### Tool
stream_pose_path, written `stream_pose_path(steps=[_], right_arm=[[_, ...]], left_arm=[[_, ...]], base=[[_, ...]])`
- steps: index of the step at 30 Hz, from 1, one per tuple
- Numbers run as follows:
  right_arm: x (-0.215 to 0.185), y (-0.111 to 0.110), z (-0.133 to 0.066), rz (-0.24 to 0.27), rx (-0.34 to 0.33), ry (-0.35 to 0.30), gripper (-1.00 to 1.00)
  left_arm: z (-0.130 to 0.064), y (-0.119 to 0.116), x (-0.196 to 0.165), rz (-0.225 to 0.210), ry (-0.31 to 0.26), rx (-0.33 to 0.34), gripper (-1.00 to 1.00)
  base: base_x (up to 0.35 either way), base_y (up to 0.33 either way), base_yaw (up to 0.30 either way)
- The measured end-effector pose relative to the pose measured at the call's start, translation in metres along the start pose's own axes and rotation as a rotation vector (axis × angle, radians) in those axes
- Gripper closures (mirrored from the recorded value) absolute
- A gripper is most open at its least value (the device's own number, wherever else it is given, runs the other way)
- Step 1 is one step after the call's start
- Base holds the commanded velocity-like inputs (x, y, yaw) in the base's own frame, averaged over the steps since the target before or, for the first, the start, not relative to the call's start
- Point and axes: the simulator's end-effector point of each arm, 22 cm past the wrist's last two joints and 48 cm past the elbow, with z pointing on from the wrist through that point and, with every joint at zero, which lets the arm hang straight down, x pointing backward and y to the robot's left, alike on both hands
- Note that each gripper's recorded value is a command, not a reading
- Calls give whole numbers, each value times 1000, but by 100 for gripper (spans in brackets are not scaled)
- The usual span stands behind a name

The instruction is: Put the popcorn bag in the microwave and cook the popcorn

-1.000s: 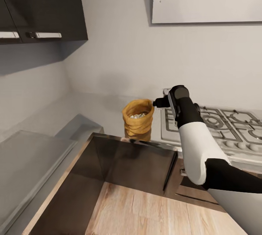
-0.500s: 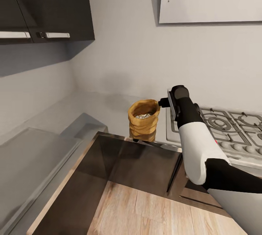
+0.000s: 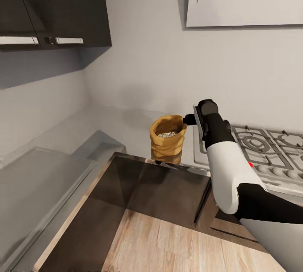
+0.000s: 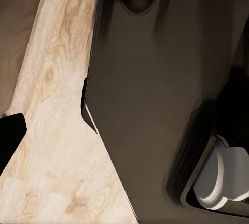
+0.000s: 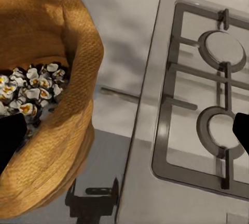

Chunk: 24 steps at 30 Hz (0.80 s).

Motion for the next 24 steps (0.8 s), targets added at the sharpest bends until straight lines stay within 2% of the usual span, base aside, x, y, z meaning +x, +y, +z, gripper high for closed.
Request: stream_pose_path(steps=[8, 16, 24], right_arm=[[0, 1, 0, 1, -2, 1, -100], [11, 2, 6, -7, -1, 24, -100], [11, 2, 6, -8, 2, 24, -100]], left_arm=[[0, 0, 0, 0, 0, 0, -100], [0, 0, 0, -2, 0, 0, -100], [0, -2, 0, -2, 1, 1, -100]], base=[[0, 0, 239], [-2, 0, 16], [-132, 0, 0]])
